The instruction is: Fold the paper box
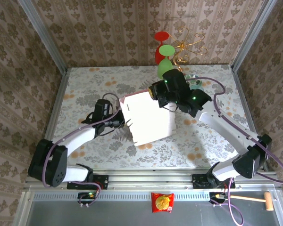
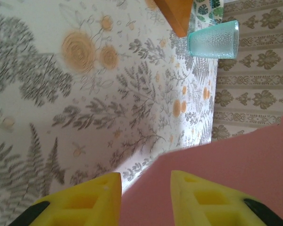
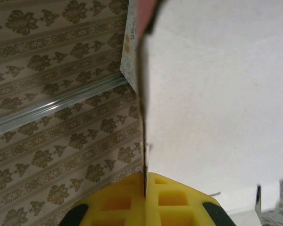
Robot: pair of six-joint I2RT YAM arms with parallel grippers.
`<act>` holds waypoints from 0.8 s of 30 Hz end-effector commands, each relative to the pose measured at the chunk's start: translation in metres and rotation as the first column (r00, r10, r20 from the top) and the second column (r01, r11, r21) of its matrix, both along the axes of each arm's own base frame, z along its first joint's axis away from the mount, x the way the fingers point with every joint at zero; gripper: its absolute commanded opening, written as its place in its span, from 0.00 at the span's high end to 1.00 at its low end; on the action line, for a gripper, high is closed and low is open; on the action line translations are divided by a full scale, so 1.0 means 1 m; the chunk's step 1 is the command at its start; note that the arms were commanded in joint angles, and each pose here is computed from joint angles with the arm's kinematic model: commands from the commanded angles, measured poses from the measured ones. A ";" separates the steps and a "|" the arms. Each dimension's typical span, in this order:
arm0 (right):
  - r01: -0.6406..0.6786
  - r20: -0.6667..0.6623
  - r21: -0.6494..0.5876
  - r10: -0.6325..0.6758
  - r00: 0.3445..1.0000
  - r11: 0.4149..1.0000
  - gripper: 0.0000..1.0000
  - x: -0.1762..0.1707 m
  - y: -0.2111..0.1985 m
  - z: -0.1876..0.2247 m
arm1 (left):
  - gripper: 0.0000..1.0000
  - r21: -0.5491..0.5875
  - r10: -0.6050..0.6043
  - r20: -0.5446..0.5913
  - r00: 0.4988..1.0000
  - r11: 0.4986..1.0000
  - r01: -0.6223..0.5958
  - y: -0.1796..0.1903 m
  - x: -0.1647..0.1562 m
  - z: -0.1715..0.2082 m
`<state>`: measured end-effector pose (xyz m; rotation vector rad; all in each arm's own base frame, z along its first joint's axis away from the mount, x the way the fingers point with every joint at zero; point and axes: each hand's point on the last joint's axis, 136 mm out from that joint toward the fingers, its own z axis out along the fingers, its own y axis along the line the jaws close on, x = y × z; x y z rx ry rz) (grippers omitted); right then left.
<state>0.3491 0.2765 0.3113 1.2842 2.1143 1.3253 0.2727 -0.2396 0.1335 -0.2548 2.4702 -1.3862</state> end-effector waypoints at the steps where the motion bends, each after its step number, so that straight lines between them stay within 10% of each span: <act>1: 0.039 0.031 0.019 -0.040 0.999 0.999 1.00 0.022 0.005 -0.014 | 0.64 0.035 0.076 -0.031 0.997 0.997 -0.075 0.023 -0.011 0.007; 10: 0.049 0.052 0.013 -0.050 0.997 0.999 1.00 0.047 0.009 -0.047 | 0.62 0.181 0.455 0.134 0.880 0.862 -0.474 0.137 -0.010 0.094; 17: 0.054 0.047 0.024 -0.055 0.997 0.998 1.00 0.052 0.011 -0.061 | 0.59 0.025 0.434 0.207 0.877 0.894 -0.448 0.100 0.017 0.183; 24: 0.051 0.042 0.031 -0.052 0.998 0.998 1.00 0.053 0.011 -0.063 | 0.56 0.136 0.395 0.124 0.910 0.902 -0.410 0.066 0.039 0.167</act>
